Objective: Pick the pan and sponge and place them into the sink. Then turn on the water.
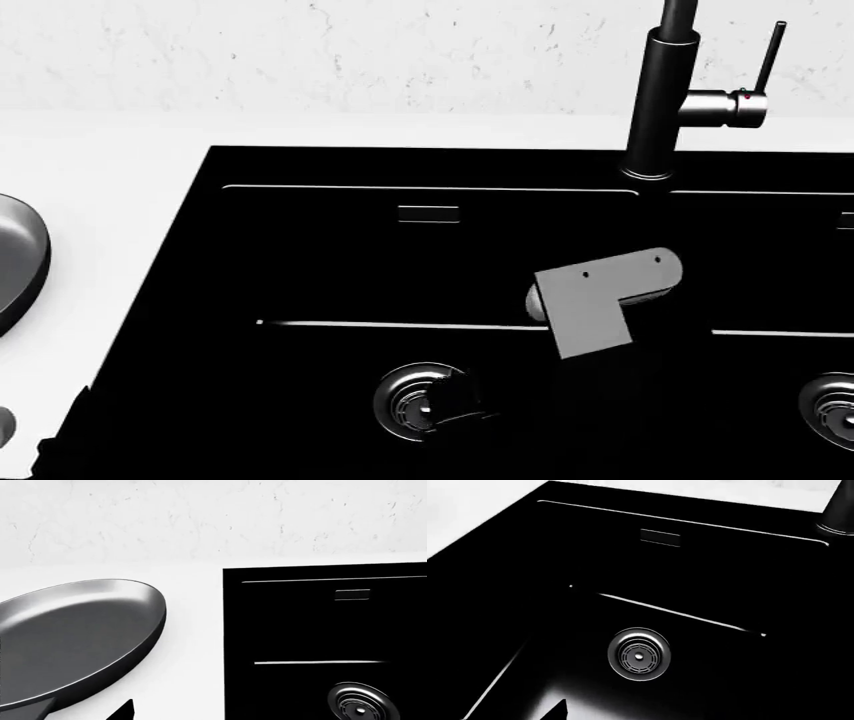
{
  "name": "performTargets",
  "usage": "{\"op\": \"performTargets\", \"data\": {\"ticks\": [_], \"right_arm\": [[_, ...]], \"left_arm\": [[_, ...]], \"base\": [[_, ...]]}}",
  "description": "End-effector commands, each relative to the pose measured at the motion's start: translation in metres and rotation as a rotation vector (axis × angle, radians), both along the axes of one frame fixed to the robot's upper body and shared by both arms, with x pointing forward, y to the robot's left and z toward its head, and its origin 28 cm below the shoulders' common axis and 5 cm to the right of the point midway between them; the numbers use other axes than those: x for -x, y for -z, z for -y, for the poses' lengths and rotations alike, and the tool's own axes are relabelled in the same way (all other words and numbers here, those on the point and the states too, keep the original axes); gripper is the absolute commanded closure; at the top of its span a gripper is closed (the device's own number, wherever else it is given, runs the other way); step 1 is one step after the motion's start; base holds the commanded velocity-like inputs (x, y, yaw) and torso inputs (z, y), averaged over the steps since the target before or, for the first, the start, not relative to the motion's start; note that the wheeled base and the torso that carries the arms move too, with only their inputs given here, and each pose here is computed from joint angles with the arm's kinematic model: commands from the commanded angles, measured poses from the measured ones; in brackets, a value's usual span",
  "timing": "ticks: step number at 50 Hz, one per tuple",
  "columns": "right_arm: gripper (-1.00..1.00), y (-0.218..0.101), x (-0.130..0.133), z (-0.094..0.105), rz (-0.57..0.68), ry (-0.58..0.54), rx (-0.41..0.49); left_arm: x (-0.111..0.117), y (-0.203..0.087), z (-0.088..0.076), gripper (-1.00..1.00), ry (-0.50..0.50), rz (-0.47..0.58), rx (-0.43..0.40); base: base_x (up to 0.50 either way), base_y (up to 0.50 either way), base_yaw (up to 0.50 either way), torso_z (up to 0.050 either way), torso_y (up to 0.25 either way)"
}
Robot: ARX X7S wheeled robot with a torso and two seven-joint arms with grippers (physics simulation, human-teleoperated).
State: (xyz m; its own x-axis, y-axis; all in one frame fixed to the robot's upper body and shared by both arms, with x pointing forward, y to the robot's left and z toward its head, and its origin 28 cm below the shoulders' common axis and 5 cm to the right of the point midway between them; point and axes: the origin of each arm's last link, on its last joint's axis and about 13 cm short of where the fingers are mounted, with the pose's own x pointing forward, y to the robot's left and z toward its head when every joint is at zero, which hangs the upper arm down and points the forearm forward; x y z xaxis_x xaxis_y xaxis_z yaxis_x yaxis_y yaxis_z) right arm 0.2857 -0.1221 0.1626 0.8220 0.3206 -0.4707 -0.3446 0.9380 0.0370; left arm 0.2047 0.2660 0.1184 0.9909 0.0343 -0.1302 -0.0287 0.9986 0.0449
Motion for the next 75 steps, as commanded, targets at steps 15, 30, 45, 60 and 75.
{"op": "performTargets", "data": {"ticks": [15,30,45,60,75], "right_arm": [[-1.00,-0.027,0.061,0.035,0.384,0.275,-0.035],[-1.00,-0.030,0.082,0.050,0.410,0.346,-0.038],[-1.00,-0.036,0.081,0.052,0.406,0.349,-0.014],[-1.00,-0.034,0.080,0.050,0.419,0.361,-0.016],[-1.00,-0.034,0.078,0.048,0.416,0.350,-0.021]], "left_arm": [[0.004,-0.005,-0.006,-1.00,-0.053,-0.017,-0.038],[0.013,-0.050,-0.010,-1.00,-0.089,0.021,-0.002],[0.029,-0.082,-0.050,-1.00,-0.227,0.011,0.036],[0.034,-0.055,-0.068,-1.00,-0.387,-0.137,0.077],[0.014,-0.039,-0.061,-1.00,-0.329,-0.251,0.079]], "base": [[0.00,0.00,0.00,0.000,0.000],[0.00,0.00,0.00,0.000,0.000],[0.00,0.00,0.00,0.000,0.000],[0.00,0.00,0.00,0.000,0.000],[0.00,0.00,0.00,0.000,0.000]]}}
